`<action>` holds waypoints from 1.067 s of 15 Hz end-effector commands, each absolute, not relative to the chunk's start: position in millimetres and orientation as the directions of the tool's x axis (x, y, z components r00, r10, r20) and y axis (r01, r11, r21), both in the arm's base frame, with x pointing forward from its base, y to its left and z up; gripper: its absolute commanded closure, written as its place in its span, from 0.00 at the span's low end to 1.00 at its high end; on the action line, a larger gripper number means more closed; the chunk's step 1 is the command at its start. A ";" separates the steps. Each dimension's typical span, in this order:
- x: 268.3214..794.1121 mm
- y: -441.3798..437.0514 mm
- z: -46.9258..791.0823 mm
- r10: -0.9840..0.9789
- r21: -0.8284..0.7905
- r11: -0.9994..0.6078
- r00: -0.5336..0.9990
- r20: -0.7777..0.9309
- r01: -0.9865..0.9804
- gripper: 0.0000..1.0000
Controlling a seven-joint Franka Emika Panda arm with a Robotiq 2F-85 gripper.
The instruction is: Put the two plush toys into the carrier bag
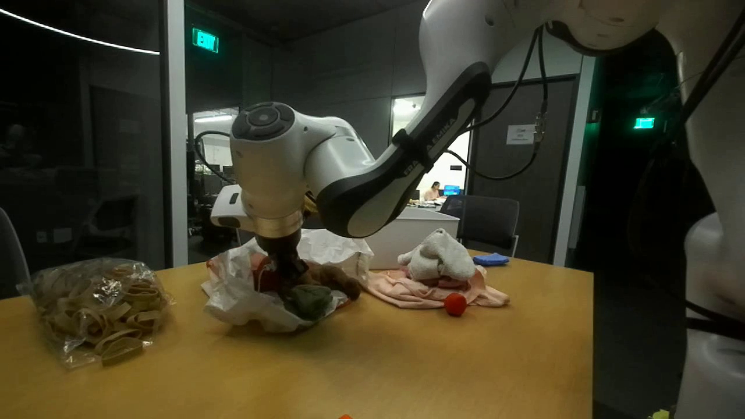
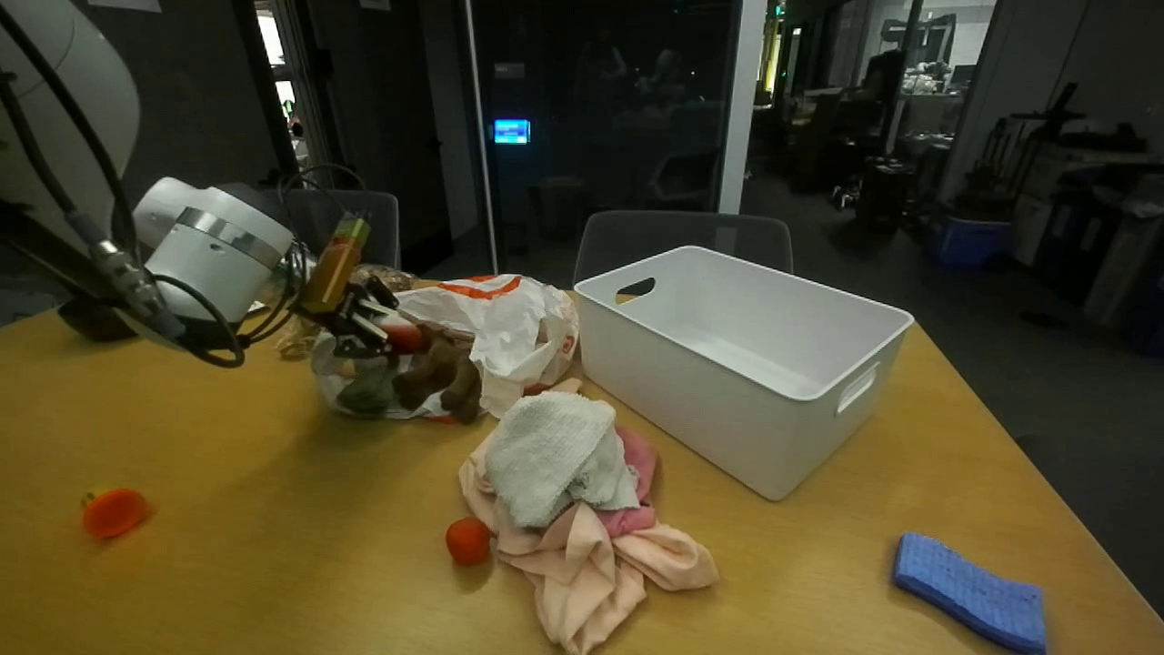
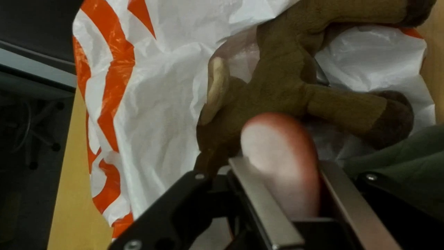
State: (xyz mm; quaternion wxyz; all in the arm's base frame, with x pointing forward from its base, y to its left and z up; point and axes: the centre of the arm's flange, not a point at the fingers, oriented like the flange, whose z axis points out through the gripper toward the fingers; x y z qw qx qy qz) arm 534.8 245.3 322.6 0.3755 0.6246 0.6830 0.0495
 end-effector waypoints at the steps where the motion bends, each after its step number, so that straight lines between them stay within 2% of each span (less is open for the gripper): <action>1: 540.2 240.1 325.9 0.886 0.548 0.240 0.050 -0.461 0.801 0.40; 6: 519.9 245.3 351.6 0.908 0.575 0.220 0.050 -0.416 0.788 0.02; 11: 491.3 249.7 376.6 0.921 0.580 0.188 0.064 -0.385 0.793 0.00; 16: 454.6 254.5 377.4 0.988 0.472 -0.038 0.104 -0.116 0.881 0.00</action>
